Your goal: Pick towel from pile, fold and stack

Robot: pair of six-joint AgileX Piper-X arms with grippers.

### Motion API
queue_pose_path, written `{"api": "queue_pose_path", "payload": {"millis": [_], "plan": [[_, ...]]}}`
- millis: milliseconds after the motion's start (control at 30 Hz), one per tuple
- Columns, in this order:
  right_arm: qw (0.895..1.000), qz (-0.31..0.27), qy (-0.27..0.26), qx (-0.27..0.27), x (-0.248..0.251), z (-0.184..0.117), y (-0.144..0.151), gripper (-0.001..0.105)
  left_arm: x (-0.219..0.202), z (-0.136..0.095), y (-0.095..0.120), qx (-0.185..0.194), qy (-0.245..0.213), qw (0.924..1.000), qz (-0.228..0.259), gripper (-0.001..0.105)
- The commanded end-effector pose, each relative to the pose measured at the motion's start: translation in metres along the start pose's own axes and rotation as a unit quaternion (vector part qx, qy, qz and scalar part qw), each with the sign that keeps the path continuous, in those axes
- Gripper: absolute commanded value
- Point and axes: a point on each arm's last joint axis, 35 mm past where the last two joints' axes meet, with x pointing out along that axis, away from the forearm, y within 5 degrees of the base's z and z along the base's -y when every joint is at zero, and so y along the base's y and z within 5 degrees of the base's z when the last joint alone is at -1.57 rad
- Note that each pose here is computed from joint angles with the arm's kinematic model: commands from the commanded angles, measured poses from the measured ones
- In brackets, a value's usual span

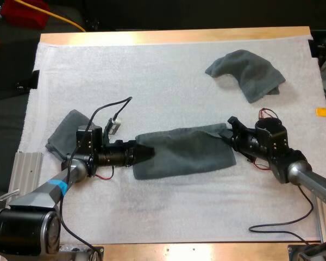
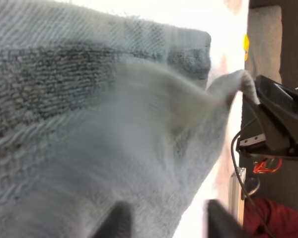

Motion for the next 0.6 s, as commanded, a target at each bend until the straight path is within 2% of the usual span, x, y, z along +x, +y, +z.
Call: {"api": "queue_pose_path", "payload": {"millis": [0, 33, 133, 167, 233, 333, 567], "plan": [[1.0, 0.003, -0.003, -0.006, 0.0, 0.003, 0.0, 0.027, -0.001, 0.0, -0.003, 0.012, 0.004, 0.9998, -0.012, 0.066], [1.0, 0.005, -0.004, -0.006, 0.0, 0.003, 0.001, 0.038, -0.001, 0.0, -0.005, 0.017, 0.011, 0.9996, -0.022, 0.073], [0.998, 0.034, -0.008, -0.044, 0.0, 0.005, 0.006, 0.063, -0.001, 0.001, -0.01, 0.027, 0.034, 0.9975, -0.055, 0.068], [0.997, 0.045, -0.008, -0.057, 0.0, 0.006, 0.008, 0.066, -0.001, 0.002, -0.012, 0.028, 0.038, 0.9968, -0.064, 0.067], [0.991, 0.097, -0.008, -0.097, -0.001, 0.009, 0.018, 0.068, -0.003, 0.002, -0.019, 0.035, 0.044, 0.9953, -0.079, 0.067], [0.979, 0.158, -0.01, -0.127, -0.006, 0.013, 0.03, 0.068, -0.009, -0.001, -0.031, 0.055, 0.042, 0.9936, -0.089, 0.067], [0.975, 0.169, -0.013, -0.144, -0.023, 0.013, 0.042, 0.068, -0.029, -0.016, -0.073, 0.13, 0.017, 0.9851, -0.111, 0.067]]}}
